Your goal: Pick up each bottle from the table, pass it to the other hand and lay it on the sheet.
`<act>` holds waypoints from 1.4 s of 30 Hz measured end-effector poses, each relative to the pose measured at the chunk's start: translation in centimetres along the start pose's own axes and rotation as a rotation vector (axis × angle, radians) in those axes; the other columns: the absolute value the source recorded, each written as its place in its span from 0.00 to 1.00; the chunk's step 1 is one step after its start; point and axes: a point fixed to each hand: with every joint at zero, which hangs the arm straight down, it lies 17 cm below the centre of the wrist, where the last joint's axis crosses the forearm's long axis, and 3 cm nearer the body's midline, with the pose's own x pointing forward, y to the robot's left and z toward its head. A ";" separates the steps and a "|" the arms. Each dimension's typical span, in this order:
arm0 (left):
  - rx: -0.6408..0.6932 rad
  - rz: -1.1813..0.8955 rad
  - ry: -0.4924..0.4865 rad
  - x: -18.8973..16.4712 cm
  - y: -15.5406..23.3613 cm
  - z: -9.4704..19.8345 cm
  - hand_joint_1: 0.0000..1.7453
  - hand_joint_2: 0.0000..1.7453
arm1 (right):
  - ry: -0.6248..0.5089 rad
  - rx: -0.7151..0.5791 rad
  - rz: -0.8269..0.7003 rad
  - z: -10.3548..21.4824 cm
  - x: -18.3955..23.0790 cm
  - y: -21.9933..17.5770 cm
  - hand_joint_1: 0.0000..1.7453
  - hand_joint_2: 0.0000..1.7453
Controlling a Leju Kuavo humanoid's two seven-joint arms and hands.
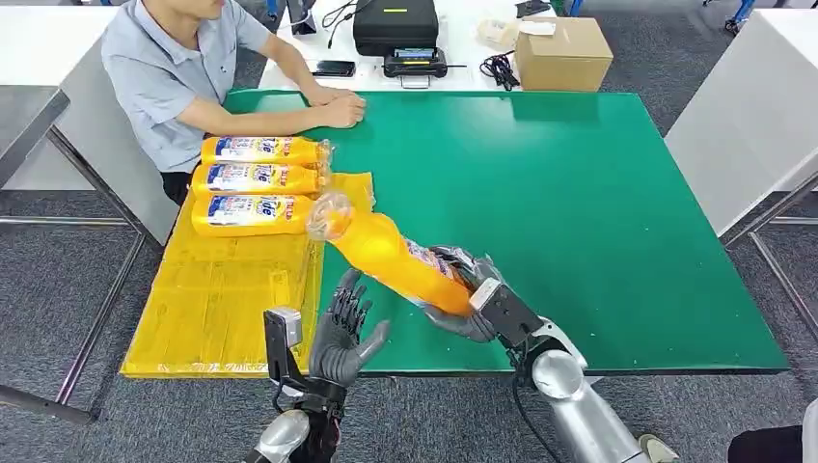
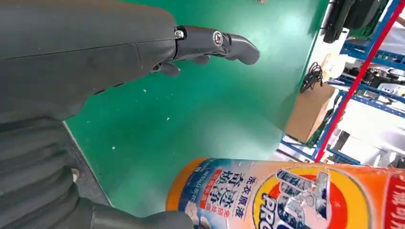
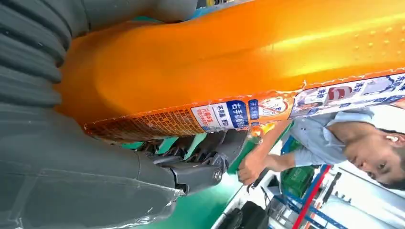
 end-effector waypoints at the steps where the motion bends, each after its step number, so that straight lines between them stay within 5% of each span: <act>1: -0.002 0.000 -0.011 0.2 0.0 0.0 0.00 1.00 | 0.000 0.003 0.000 0.0 0.0 0.1 1.00 1.00; 20: -0.115 -0.041 -0.245 6.5 -3.9 0.8 0.00 1.00 | 0.056 0.091 0.034 0.5 -1.9 3.8 1.00 1.00; 35: -0.150 0.114 -0.126 5.7 -4.2 0.2 0.00 1.00 | 0.046 0.113 0.075 0.2 -1.8 5.0 1.00 1.00; 42: -0.130 0.098 -0.151 6.3 -3.6 -0.3 0.00 1.00 | 0.033 0.132 0.098 0.0 -1.6 6.2 1.00 1.00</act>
